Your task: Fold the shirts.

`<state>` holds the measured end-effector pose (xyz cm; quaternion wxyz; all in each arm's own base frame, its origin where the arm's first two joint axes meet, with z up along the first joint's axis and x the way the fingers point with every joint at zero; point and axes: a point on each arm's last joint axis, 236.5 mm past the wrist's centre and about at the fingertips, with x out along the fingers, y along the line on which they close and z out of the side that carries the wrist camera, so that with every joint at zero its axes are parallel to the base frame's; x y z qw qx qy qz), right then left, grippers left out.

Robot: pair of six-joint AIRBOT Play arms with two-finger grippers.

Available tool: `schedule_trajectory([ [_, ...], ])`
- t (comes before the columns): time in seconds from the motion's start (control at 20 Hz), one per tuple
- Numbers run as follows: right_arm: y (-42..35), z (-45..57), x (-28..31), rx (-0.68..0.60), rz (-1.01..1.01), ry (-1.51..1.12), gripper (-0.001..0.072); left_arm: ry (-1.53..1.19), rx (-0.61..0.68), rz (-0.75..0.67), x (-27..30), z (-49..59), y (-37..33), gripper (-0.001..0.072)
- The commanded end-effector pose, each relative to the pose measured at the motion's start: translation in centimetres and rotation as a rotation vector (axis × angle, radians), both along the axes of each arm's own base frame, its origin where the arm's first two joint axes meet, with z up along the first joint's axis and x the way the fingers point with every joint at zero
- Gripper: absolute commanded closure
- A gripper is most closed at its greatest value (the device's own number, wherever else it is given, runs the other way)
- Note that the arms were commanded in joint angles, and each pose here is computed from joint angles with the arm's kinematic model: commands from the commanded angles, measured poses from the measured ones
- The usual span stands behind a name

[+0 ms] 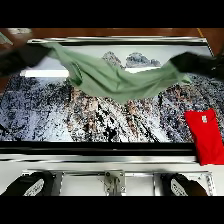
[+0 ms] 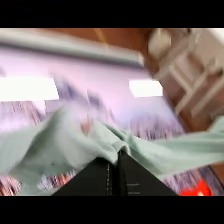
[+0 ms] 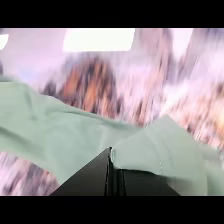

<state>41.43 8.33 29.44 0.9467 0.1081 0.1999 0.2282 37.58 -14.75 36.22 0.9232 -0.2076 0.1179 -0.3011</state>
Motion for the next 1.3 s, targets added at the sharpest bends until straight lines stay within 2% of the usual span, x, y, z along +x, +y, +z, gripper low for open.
schedule_trajectory([
  [0.0,-2.2,12.9,-5.0,-0.098,-0.129,-0.383,0.0632,-0.261,0.001,0.166,-6.1,10.1,5.1,0.0672],
  [0.15,-4.1,15.6,-7.9,-0.19,-0.221,-0.448,0.0632,-0.269,0.021,0.306,-7.3,10.8,8.8,0.0671],
  [0.3,-4.8,12.6,-10.5,-0.226,-0.248,-0.296,0.0632,-0.261,0.054,0.355,-8.2,10.6,10.1,0.0671],
  [0.5,-3.3,5.3,-15.2,-0.306,-0.125,0.024,0.0632,-0.349,0.074,0.396,-10.5,12.6,10.3,0.0671],
  [0.6,-3.2,1.2,-18.1,-0.272,-0.117,0.259,0.0632,-0.381,0.116,0.411,-11.9,13.0,10.1,0.0671],
  [0.7,-3.2,-3.3,-21.2,-0.245,-0.112,0.514,0.0633,-0.322,0.237,0.457,-11.8,10.9,11.2,0.0671],
  [0.8,-3.2,-7.0,-23.0,-0.22,-0.113,0.683,0.0633,-0.149,0.293,0.498,-11.1,6.6,12.9,0.0671],
  [0.9,-2.6,-10.5,-22.8,-0.181,-0.099,0.775,0.0632,0.002,0.351,0.527,-10.6,2.2,14.5,0.0671],
  [1.0,-2.5,-14.1,-20.3,-0.132,-0.12,0.8,0.0633,0.06,0.344,0.528,-9.4,-0.4,15.2,0.0671],
  [1.25,-1.7,-20.1,-9.4,0.059,-0.166,0.731,0.0632,0.236,0.186,0.486,-3.1,-8.5,15.9,0.0671],
])
